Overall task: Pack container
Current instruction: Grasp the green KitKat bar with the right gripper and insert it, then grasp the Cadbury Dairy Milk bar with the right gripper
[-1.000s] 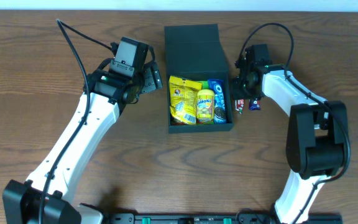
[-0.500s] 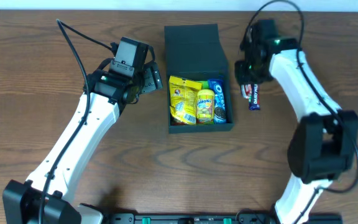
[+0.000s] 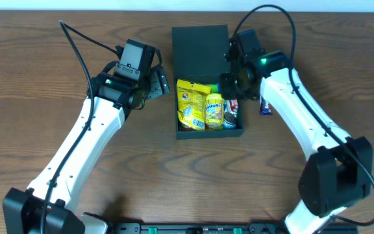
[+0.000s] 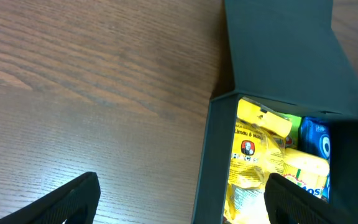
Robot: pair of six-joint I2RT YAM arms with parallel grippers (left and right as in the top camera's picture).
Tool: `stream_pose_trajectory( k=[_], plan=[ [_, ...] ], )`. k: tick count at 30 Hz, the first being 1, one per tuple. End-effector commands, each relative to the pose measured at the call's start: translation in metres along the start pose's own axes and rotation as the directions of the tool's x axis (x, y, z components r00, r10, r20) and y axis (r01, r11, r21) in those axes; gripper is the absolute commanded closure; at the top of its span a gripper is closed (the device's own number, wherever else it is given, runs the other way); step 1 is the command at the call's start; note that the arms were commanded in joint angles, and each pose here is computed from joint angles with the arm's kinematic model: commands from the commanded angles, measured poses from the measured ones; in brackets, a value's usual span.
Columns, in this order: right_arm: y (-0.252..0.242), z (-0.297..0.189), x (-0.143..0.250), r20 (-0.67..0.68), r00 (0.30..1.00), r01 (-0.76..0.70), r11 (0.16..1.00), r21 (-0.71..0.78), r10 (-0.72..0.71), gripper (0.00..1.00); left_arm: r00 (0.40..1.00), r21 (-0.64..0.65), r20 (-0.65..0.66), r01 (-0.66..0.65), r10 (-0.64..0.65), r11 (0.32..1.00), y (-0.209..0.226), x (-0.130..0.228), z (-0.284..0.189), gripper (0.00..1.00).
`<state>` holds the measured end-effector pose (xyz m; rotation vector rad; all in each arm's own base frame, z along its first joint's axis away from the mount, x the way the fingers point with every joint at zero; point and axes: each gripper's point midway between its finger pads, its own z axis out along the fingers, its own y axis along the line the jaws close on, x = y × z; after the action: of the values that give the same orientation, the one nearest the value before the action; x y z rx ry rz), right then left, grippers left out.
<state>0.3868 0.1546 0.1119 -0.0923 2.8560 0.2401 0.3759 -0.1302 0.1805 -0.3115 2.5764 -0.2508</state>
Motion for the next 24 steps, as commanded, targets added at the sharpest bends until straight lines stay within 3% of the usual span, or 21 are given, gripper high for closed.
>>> stream_pose_trajectory(
  k=[1, 2, 4, 5, 9, 13, 16, 24],
  plan=[
    [-0.013, 0.006, 0.004, 0.002, 0.999, -0.047, 0.997, 0.065, 0.047, 0.83, 1.0, -0.003, -0.001, -0.015, 0.015, 1.0, 0.001, -0.001, 0.001, 0.14],
    [-0.014, 0.006, 0.004, 0.004, 0.999, -0.046, 0.996, 0.075, 0.046, 0.75, 1.0, -0.003, -0.001, -0.015, 0.015, 1.0, 0.001, -0.002, 0.001, 0.14],
    [-0.014, 0.006, 0.003, 0.006, 0.999, -0.042, 0.996, 0.075, 0.041, 0.22, 1.0, -0.003, -0.001, -0.014, 0.014, 1.0, 0.001, -0.002, 0.001, 0.14],
    [-0.014, 0.006, 0.003, 0.007, 0.999, -0.038, 0.997, 0.074, 0.038, 0.11, 1.0, -0.003, -0.001, -0.014, 0.014, 1.0, 0.001, -0.002, 0.001, 0.13],
    [-0.021, -0.001, -0.008, 0.042, 0.999, -0.014, 0.995, 0.098, 0.01, 0.1, 1.0, -0.003, -0.001, -0.015, 0.015, 1.0, 0.001, -0.002, 0.001, 0.13],
    [-0.061, -0.031, -0.038, 0.175, 0.984, -0.078, 0.967, 0.243, 0.036, 0.1, 1.0, -0.003, -0.002, -0.015, 0.015, 1.0, 0.001, -0.001, 0.001, 0.13],
    [-0.087, -0.033, -0.049, 0.201, 0.978, -0.104, 0.959, 0.262, 0.051, 0.14, 1.0, -0.004, -0.002, -0.015, 0.015, 1.0, 0.001, -0.001, 0.001, 0.13],
    [-0.14, 0.027, -0.036, 0.061, 0.983, -0.183, 0.956, 0.228, 0.173, 0.26, 1.0, -0.005, -0.005, -0.016, 0.016, 1.0, 0.001, 0.0, 0.001, 0.13]
  ],
)
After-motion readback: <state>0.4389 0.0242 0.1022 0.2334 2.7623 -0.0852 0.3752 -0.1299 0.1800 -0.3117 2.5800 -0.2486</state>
